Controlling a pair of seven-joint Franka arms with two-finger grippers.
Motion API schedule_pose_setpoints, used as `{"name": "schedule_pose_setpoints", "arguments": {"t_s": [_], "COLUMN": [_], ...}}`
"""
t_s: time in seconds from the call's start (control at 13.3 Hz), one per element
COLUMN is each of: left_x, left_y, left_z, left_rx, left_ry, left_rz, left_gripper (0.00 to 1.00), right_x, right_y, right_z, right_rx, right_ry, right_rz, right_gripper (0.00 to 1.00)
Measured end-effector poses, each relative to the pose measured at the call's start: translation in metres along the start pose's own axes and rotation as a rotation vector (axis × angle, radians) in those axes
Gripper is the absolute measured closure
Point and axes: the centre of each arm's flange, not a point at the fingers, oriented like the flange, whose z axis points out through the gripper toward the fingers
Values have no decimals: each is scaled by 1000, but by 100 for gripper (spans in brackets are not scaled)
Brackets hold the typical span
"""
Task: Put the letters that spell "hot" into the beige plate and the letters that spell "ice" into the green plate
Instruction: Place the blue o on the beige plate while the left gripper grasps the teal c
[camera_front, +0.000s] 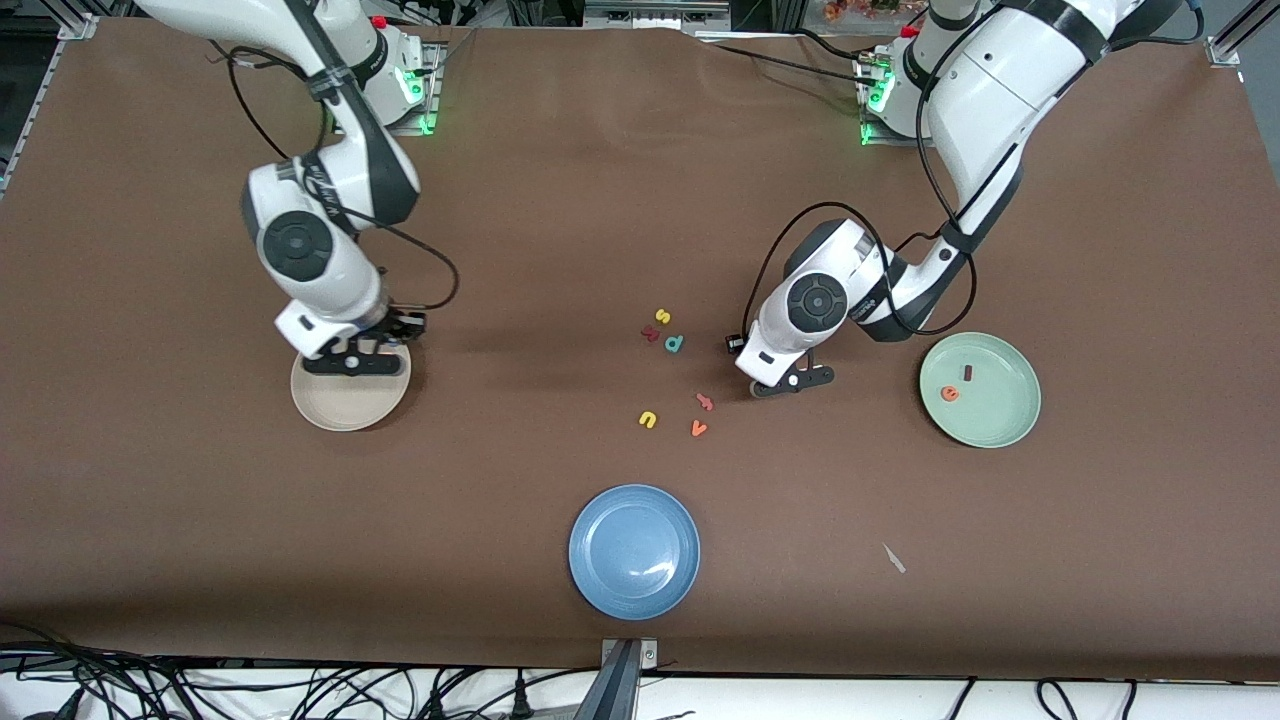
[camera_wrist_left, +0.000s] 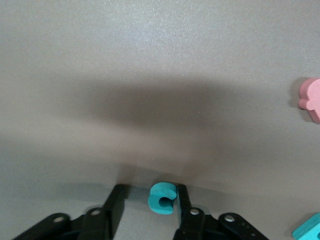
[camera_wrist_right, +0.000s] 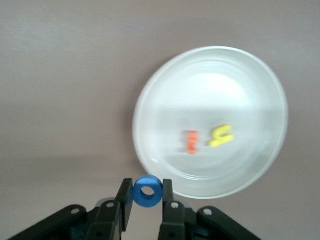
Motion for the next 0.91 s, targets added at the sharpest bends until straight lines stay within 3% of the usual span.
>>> {"name": "schedule_pose_setpoints", "arguments": {"t_s": [0.15,0.3,0.6,0.75,0.83,0.91], "left_x": [0,0,15,37,48,58], "left_y": [1,1,-10,-33,-48,-67], "left_z": [-2,-2,-12,-42,-64,-86], "left_rx": [-3,6,16,46,68,90], "left_ry": [5,17,43,43,40,36], "left_rz": [2,16,10,15,34,60], "left_gripper": [79,78,78,78,78,78], "right_x": [-3,-5,-4,-1,1,3], "right_y": [20,20,24,26,27,28], "right_z": [3,5,5,-1,-6,-12], "right_rx": [-6,-7,-7,-4,-3,-1], "right_ry": [-9,-14,-9,6,17,31], "right_rz": [-14,-20,-13,-9,-6,-4], "right_gripper": [72,69,30,9,1,0]}}
